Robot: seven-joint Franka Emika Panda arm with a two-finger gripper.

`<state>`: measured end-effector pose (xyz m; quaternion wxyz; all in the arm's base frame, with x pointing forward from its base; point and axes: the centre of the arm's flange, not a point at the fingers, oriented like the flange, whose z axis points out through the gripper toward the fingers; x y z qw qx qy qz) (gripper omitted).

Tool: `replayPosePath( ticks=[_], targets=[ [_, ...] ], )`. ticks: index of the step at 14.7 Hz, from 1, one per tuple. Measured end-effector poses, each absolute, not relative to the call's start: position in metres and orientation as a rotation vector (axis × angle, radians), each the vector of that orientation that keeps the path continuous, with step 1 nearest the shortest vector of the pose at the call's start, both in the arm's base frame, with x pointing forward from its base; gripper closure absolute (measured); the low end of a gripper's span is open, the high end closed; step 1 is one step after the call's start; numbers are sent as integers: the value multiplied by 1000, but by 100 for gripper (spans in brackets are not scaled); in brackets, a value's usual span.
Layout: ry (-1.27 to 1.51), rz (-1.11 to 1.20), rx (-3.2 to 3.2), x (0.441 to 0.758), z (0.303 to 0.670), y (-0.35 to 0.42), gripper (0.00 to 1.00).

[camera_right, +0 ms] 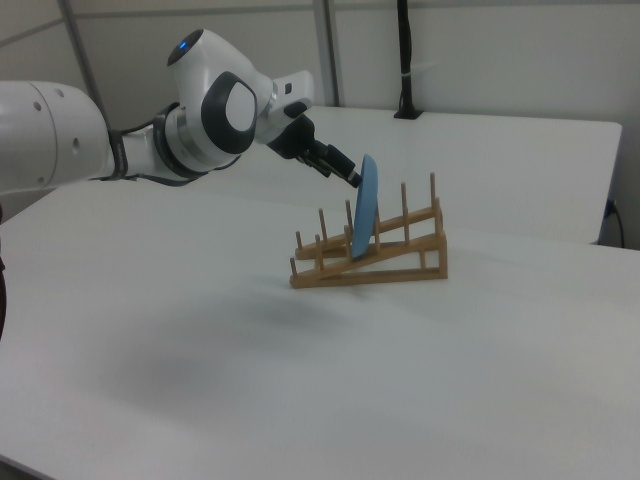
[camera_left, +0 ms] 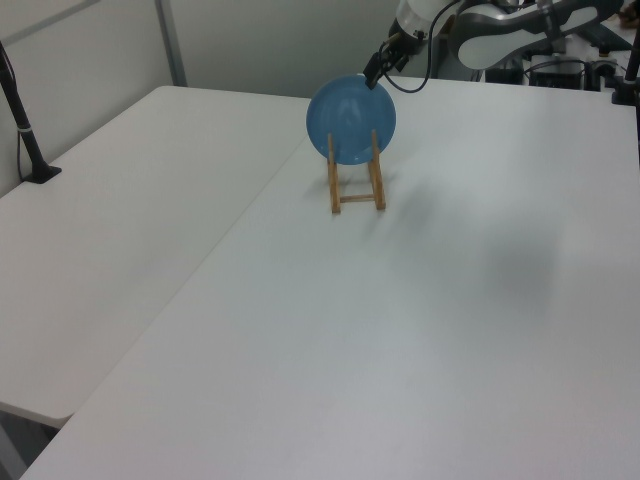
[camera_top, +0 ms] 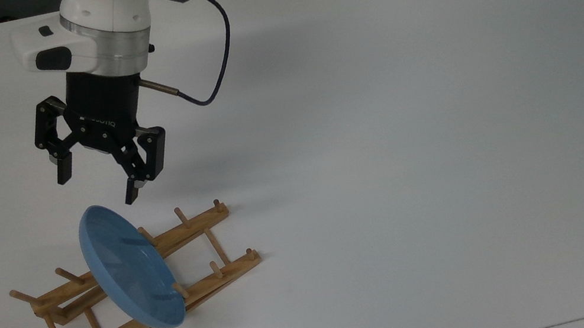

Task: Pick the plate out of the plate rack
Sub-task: 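Move the open gripper over the rim of the blue plate, then lower the gripper and close it on the blue plate's rim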

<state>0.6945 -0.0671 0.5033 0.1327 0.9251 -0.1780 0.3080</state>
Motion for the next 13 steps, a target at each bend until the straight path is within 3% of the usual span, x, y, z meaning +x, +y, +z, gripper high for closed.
replayPosePath(
  ticks=[9,11,13],
  targets=[
    [-631,938,2624,706,463,-85,17],
    [-620,936,2618,708,458,-85,31],
    [-619,934,2617,709,456,-85,35]
  ],
)
